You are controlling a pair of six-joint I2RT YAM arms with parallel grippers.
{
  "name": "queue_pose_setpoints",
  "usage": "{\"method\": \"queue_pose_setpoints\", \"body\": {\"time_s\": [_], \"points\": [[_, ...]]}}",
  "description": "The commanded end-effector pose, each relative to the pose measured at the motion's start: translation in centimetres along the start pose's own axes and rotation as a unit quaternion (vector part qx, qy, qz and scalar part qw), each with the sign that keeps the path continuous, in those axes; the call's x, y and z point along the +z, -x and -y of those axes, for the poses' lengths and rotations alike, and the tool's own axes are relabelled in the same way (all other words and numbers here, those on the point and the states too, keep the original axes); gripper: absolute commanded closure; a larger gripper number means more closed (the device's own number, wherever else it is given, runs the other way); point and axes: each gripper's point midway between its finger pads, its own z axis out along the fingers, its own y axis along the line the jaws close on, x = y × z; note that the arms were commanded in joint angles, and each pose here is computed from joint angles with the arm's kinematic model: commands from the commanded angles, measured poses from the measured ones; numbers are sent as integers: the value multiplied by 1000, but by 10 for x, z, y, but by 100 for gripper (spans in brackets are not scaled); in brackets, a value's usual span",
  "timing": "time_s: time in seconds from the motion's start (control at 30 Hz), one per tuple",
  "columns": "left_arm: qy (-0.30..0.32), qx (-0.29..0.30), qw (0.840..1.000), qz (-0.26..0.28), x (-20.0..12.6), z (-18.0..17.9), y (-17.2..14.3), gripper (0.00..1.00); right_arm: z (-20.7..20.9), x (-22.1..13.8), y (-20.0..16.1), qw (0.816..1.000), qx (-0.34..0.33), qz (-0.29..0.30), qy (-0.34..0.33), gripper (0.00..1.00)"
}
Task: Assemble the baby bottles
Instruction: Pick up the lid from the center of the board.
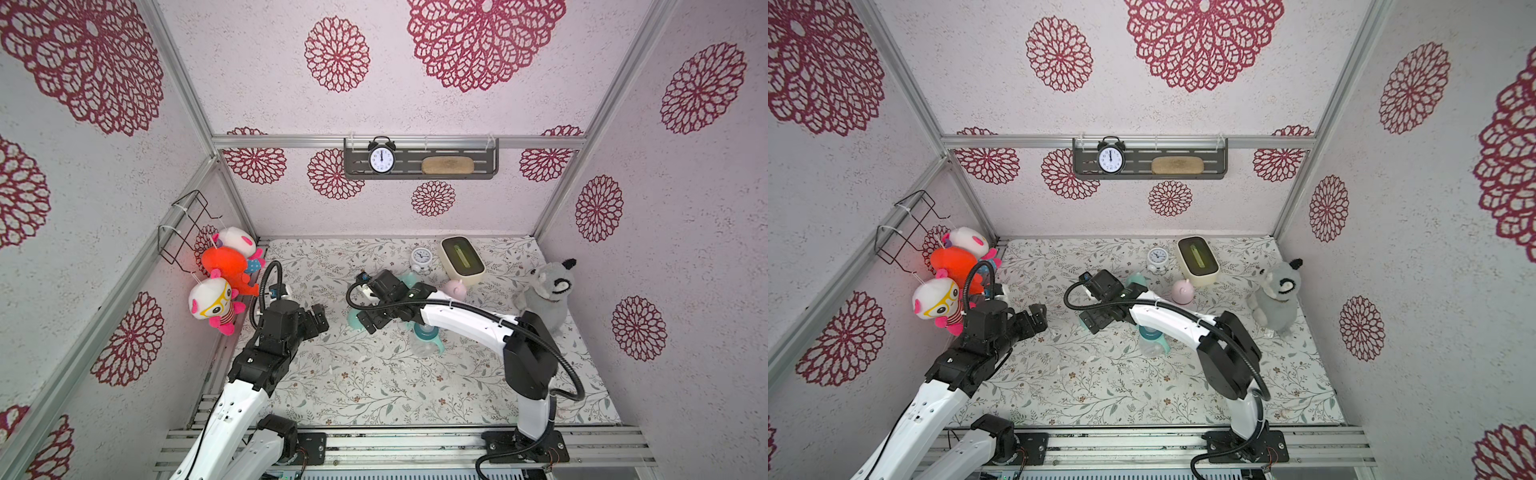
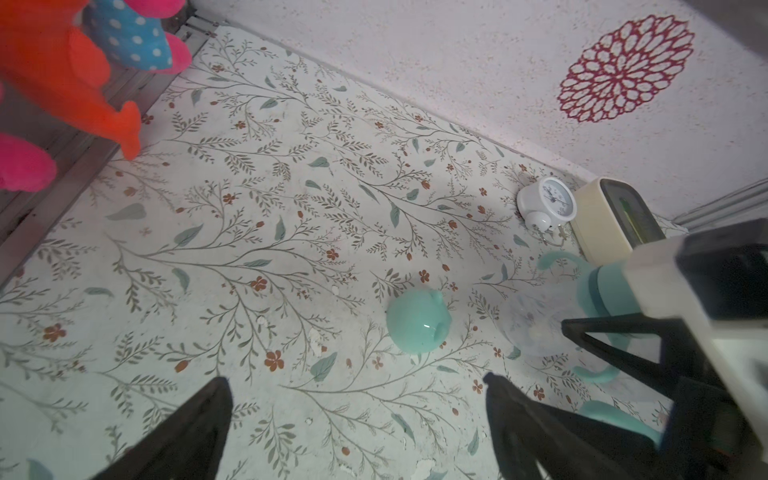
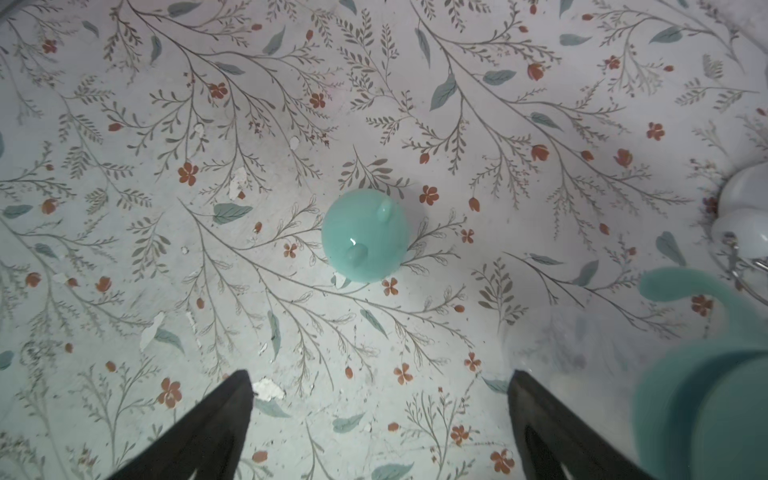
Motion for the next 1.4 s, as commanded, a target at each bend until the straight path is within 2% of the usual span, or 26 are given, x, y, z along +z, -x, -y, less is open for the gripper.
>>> {"method": "queue_pose_setpoints", "body": {"time_s": [0.0,0.17,0.5,0.77,0.87,1.1,1.37], "points": [[9,-32,999,-1,-10,-8,4,2,-10,12,25,999,10,31,13,4],[-1,-32,999,-9,-12,-6,4,2,-13,57,25,999,24,32,14,6],[-16,-30,999,-16,-10,-2,0,2,-17,100,24,998,52,23,17,7],[-22,-31,999,-15,-8,0,-2,2,-15,106,13,998,59,6,8,12],[-24,-29,999,-16,-8,1,-2,2,-15,111,8,998,56,-1,1,19],[-28,-30,999,-15,-8,2,-1,2,-12,112,2,999,47,-12,-22,22],[-31,-29,999,-20,-5,3,-4,2,-15,74,36,997,33,65,-9,32]]}}
